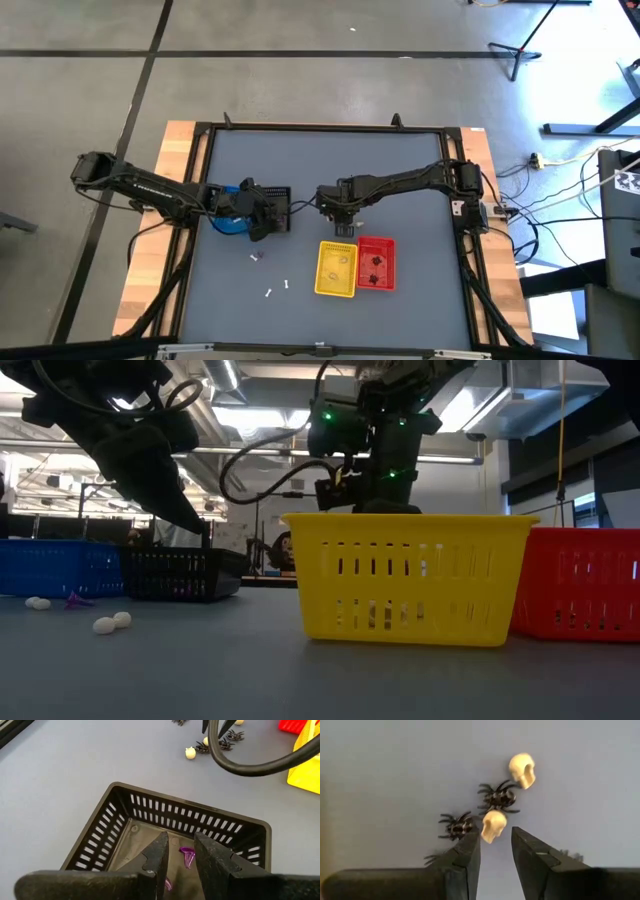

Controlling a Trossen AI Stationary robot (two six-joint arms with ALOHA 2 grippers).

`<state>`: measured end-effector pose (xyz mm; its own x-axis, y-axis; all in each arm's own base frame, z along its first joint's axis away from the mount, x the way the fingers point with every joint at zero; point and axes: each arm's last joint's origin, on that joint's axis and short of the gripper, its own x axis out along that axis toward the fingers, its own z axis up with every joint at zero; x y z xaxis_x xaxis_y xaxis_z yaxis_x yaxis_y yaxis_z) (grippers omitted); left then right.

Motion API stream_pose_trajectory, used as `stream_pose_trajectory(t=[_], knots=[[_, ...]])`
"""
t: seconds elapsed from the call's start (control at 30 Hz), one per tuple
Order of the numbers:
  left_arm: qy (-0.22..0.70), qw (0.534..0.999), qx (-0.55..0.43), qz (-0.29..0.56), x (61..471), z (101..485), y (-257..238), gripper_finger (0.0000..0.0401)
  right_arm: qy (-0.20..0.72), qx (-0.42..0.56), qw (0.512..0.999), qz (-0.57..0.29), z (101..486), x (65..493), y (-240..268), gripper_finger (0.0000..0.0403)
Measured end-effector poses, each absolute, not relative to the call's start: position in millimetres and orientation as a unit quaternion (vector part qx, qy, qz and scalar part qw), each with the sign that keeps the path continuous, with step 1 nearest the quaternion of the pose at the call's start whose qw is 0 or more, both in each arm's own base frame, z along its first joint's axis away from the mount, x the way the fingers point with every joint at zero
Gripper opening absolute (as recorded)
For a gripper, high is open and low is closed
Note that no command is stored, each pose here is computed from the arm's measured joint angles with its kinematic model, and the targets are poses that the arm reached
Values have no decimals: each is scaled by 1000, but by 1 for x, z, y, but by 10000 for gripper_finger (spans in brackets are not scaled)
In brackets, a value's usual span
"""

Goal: Sort Halloween decoration
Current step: Put the skull toy into the yellow bin

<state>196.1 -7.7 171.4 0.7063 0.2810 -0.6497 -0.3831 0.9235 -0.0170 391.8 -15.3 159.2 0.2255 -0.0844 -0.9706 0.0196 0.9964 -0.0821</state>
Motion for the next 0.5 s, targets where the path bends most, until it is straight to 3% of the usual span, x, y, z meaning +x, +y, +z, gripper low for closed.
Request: stream_pose_trajectory(t=[0.5], knots=[[338,921,-75,180,196,172,-8,85,621,-27,782,-32,144,398,-15,111]])
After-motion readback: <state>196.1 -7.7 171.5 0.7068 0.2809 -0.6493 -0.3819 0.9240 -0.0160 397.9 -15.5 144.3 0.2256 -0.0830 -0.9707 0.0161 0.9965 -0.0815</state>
